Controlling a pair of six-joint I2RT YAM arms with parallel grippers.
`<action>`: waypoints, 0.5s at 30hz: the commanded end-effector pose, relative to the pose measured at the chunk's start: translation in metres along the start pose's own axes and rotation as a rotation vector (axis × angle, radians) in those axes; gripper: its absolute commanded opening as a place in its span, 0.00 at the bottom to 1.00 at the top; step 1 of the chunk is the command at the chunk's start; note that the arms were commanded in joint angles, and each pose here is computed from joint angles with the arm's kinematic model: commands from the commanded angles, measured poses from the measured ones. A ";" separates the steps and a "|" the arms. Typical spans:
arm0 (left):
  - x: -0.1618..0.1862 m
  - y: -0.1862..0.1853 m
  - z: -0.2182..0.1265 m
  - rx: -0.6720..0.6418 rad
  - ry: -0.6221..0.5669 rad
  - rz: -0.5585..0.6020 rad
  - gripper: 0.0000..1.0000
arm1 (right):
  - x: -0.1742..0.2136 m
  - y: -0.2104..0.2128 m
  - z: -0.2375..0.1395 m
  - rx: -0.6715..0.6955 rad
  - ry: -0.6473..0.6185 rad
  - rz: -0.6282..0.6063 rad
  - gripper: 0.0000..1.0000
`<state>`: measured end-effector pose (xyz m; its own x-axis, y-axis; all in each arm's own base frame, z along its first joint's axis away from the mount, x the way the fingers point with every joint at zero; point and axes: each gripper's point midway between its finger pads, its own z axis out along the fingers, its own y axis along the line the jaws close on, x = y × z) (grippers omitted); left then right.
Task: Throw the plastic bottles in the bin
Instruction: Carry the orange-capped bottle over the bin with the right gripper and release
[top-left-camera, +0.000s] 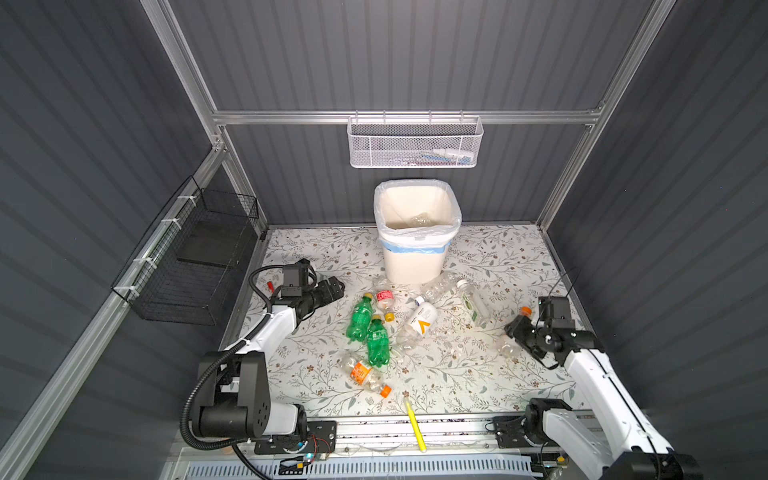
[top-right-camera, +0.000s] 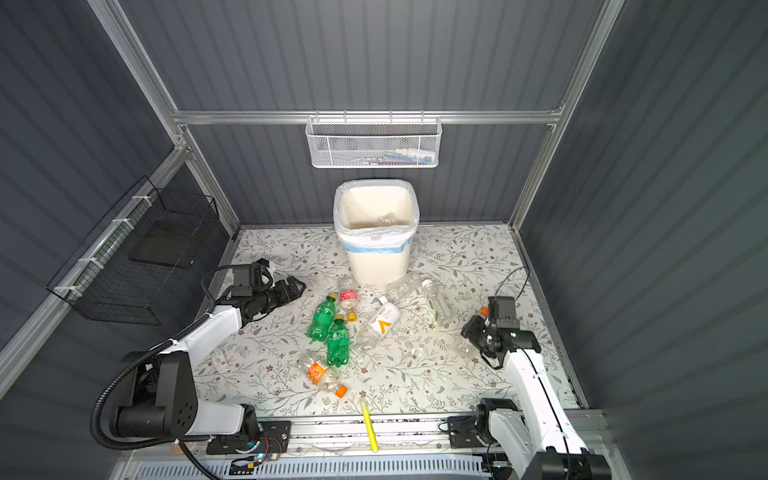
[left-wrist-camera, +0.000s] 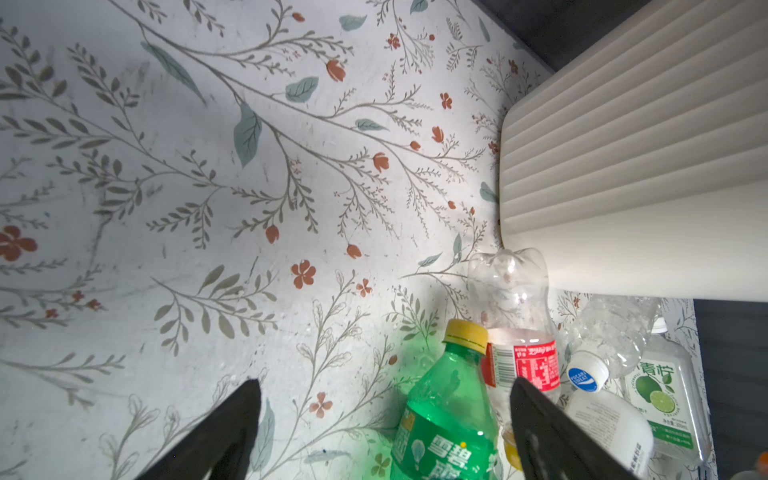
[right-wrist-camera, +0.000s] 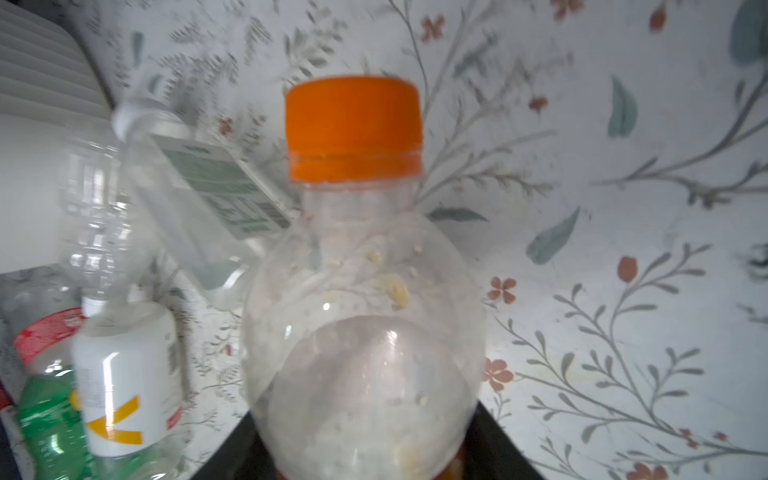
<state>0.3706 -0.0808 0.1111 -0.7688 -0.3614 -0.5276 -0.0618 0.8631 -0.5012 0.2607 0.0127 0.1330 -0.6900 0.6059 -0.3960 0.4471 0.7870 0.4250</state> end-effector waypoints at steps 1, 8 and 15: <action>0.009 -0.005 -0.006 0.023 0.002 0.022 0.94 | -0.082 0.090 -0.051 -0.191 -0.191 -0.124 0.55; 0.045 -0.016 -0.004 0.003 0.053 0.083 0.95 | -0.182 0.372 -0.183 -0.786 -0.268 -0.337 0.83; 0.059 -0.023 -0.007 0.022 0.060 0.069 0.99 | -0.186 0.374 -0.136 -0.724 -0.167 -0.313 0.99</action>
<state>0.3229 -0.1221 0.0886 -0.8246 -0.2604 -0.5022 0.0157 0.8769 -0.4804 0.5306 0.1960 0.4381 -0.6081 0.4356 -0.6636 -0.2532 0.6859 0.6822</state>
